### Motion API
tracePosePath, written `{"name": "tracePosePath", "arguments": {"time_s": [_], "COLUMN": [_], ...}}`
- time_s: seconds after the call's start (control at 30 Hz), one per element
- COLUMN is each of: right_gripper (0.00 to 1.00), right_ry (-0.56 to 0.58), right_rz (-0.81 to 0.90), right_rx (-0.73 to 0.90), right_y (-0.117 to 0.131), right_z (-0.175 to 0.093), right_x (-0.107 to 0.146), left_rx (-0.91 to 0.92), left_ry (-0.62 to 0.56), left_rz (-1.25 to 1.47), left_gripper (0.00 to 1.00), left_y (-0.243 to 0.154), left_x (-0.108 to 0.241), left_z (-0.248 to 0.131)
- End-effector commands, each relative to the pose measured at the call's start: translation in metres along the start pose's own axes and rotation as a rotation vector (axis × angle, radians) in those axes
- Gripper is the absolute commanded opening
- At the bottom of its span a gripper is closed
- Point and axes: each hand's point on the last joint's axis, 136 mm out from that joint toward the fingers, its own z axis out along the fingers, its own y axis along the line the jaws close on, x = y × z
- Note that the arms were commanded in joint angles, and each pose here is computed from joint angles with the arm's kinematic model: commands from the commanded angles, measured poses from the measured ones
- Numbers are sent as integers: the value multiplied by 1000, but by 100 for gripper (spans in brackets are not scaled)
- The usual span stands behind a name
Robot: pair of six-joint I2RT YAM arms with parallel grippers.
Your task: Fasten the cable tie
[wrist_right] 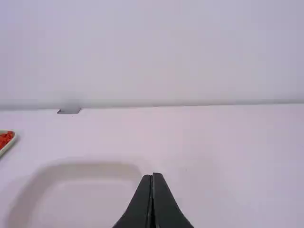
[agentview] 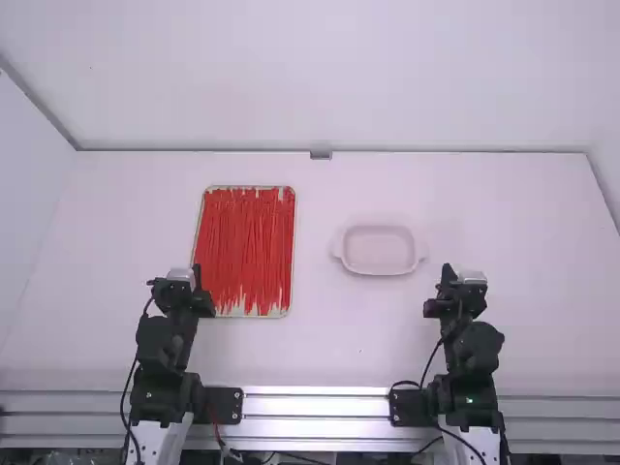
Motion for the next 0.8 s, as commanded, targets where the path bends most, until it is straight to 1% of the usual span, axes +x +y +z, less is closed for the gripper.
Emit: {"name": "tracePosePath", "arguments": {"time_s": [0.0,0.2,0.33,0.6,0.77], "right_gripper": [0,2,4,12,20], "right_ry": [0,2,11,52,109], "right_rz": [-3,-1,3,13,22], "right_rx": [-2,-5,-14,-41,-64], "right_y": [0,1,2,8,14], "right_z": [0,0,1,3,7], "right_x": [0,-1,-2,-1,1], "left_rx": [0,3,9,27,44], "left_ry": [0,4,19,84,164], "left_rz": [0,-2,-6,-19,-29], "left_gripper": [0,2,4,12,20], "left_y": [0,-1,-2,-5,-8], "left_x": [0,-1,-3,-3,1], "left_z": [0,0,0,1,4]}}
